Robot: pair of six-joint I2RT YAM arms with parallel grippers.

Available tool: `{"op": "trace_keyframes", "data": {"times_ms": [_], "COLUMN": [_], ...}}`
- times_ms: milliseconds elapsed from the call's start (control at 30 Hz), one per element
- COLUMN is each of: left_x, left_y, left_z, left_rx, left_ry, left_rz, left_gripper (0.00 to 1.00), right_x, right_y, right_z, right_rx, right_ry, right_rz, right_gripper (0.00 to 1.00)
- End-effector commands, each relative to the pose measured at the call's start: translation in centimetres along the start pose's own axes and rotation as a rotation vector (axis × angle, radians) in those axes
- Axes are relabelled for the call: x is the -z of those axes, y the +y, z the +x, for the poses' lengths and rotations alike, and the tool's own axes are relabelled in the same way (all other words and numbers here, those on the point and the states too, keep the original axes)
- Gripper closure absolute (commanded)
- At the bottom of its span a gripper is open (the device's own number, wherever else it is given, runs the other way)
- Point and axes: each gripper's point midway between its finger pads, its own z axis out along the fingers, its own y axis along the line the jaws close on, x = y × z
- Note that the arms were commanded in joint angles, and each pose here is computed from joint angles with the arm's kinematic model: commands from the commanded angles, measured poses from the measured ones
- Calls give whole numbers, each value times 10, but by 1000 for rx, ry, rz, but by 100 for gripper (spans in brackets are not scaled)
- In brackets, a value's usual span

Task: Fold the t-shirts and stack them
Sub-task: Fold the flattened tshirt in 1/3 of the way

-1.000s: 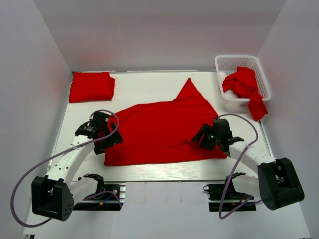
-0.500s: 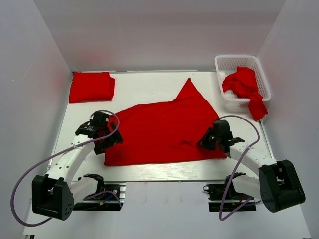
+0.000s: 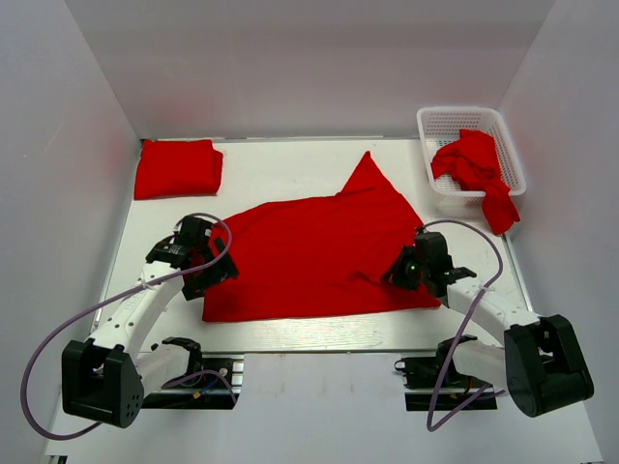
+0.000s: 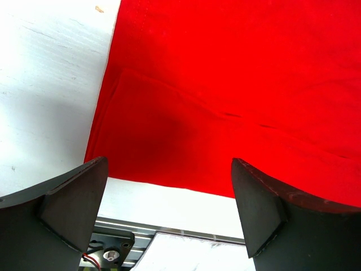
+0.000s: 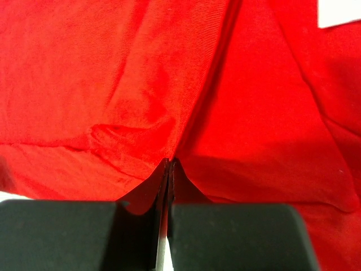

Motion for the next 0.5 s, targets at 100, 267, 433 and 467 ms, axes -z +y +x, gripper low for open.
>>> {"op": "trace_keyframes", "data": {"times_ms": [100,267,433,467], "left_x": [3,0,-2,-4], "left_y": [-9,-13,-15,-13], "left_z": [-10,-15,-18,-18], "left_rx": [2,2,-8,-9], "left_ry": [-36,-37,-30,-27], "left_rz": [35,36,30,15], "left_gripper": [0,0,0,0], "right_x": [4,1,-12,-13], "right_y": [44,54,65,67], "right_z": [-35,-52,-66,-68], "right_rx": [65,68,74,79], "right_ry": [-85,-115,-113,-114], "right_rz": [-149,-159,-168,-177], "right_gripper": [100,100,100,100]}}
